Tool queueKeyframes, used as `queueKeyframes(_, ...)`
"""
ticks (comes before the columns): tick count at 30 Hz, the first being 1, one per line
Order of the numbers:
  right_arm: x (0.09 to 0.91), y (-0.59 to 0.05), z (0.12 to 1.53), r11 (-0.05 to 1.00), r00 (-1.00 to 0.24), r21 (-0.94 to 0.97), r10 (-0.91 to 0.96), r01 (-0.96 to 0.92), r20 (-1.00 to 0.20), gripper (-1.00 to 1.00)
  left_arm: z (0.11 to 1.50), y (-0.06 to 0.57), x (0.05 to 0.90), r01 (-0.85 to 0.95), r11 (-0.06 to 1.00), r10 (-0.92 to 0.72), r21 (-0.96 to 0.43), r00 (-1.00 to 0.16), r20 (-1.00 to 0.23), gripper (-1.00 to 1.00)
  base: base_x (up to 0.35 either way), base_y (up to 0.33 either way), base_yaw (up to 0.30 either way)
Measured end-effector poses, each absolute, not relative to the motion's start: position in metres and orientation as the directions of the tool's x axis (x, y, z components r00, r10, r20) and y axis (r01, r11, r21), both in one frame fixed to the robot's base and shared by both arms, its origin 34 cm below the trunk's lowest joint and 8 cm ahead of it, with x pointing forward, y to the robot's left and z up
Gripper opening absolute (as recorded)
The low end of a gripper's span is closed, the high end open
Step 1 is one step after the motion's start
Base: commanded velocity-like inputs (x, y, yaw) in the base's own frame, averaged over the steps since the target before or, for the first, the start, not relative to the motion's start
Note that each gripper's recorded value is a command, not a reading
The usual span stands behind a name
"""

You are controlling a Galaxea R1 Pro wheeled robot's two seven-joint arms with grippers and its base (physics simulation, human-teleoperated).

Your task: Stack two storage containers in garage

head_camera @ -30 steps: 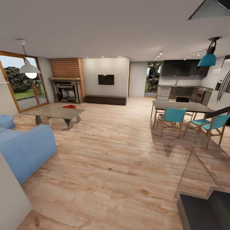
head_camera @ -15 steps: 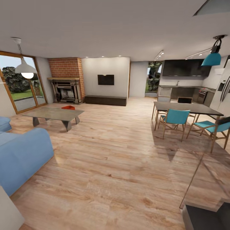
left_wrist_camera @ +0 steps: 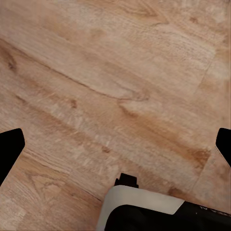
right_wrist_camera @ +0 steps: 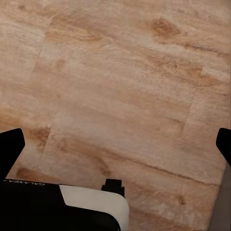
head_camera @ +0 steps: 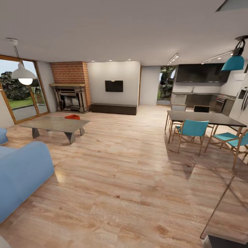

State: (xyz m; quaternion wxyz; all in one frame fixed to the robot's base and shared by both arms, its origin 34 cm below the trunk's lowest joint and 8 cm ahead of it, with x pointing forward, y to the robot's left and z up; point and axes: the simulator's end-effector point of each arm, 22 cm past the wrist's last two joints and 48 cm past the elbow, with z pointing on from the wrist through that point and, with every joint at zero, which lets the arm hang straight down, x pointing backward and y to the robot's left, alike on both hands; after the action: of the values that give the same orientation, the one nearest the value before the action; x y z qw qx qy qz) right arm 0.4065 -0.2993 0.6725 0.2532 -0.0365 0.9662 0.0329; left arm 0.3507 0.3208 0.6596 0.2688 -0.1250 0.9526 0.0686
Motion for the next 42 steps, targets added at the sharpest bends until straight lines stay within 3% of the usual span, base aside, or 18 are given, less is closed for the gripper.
queueKeyframes(42,0.4068,-0.3,0.6726,0.995,-0.869,0.044,-0.054,-0.087,-0.492,1.0,0.6593,0.317,0.3506,-0.271,0.961,-0.2,0.06,-0.825,-0.528,1.0,0.32,0.0,0.0)
